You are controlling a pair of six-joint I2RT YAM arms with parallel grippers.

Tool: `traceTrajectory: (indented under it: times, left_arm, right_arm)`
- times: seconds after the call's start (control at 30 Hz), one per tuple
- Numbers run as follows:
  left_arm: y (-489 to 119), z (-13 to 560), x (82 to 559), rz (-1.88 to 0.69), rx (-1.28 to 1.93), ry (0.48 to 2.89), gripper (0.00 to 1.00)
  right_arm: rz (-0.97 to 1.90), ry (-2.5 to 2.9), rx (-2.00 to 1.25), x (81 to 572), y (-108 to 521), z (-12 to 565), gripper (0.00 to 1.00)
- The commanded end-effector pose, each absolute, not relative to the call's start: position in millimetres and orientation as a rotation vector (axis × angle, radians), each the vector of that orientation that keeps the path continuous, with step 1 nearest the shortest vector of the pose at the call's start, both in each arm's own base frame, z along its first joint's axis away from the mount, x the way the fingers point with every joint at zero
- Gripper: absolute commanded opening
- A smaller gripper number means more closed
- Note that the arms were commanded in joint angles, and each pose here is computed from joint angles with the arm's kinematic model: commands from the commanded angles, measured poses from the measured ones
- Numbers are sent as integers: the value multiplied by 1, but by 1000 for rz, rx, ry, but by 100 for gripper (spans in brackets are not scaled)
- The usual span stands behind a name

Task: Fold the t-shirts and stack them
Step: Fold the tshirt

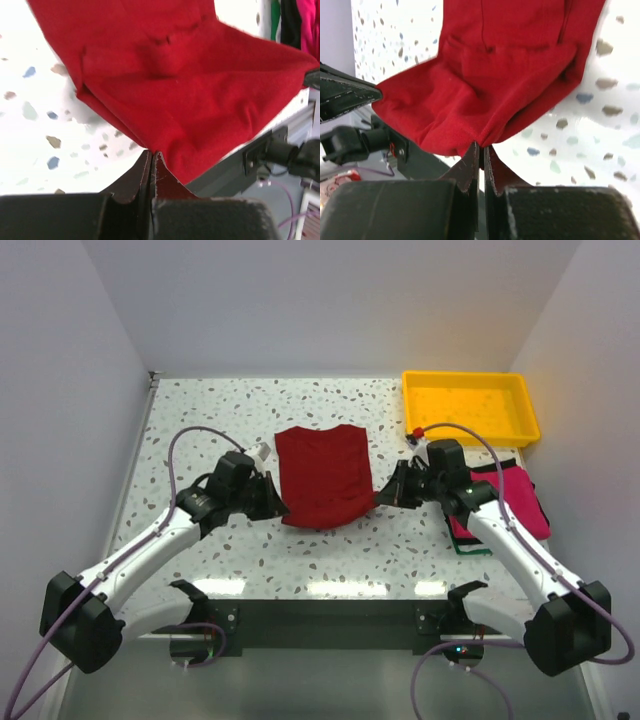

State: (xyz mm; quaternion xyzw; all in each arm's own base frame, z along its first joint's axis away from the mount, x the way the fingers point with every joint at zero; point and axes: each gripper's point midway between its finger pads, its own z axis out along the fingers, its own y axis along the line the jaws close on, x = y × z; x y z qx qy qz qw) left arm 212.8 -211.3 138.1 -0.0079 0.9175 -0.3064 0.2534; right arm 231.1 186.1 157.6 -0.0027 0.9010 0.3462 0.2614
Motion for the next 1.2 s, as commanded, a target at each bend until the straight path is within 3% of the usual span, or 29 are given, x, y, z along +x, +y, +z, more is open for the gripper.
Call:
traceTrajectory:
  times: [0.0, 0.7, 1.17]
  left_arm:
    - [-208, 164, 251, -811, -88, 2386, 0]
    - [-191, 209, 355, -767, -227, 2218, 0]
    - [-178, 188, 418, -663, -314, 2212, 0]
  right_arm:
    - [911, 2300, -20, 273, 189, 188, 0]
    - [983, 2217, -9, 368, 199, 216, 0]
    - [956, 2240, 6, 429, 205, 196, 0]
